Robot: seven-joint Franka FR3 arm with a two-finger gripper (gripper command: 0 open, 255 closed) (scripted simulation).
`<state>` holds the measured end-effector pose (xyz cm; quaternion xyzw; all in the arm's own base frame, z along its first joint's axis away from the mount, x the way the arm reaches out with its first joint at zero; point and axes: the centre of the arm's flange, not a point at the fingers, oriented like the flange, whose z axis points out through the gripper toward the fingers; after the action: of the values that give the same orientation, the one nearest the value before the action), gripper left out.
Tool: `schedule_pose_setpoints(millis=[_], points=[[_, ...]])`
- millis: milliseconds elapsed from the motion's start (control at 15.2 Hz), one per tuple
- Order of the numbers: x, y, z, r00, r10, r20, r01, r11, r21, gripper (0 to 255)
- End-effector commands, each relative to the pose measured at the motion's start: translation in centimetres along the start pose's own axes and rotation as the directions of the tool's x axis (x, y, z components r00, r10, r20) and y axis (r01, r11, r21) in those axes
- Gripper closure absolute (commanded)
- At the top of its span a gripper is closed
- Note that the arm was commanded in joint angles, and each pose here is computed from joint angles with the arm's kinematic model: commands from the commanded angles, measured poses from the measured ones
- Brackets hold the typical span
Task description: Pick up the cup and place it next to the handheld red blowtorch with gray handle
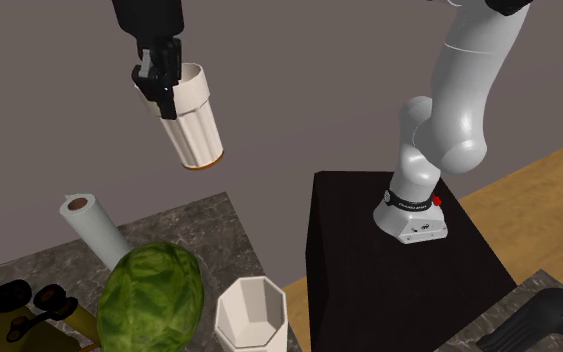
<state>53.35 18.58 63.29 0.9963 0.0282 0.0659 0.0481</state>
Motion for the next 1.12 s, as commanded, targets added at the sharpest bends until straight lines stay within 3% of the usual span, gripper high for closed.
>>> schedule_pose_setpoints(millis=[0,660,1056], points=[[0.2,0.1,-1.1,1.0,0.0,-0.001,0.0,1.0,0.0,255],[0.9,0.6,-6.3,1.0,0.0,-0.001,0.0,1.0,0.0,255],[-6.1,-3.0,-7.5,1.0,0.0,-0.001,0.0,1.0,0.0,255]])
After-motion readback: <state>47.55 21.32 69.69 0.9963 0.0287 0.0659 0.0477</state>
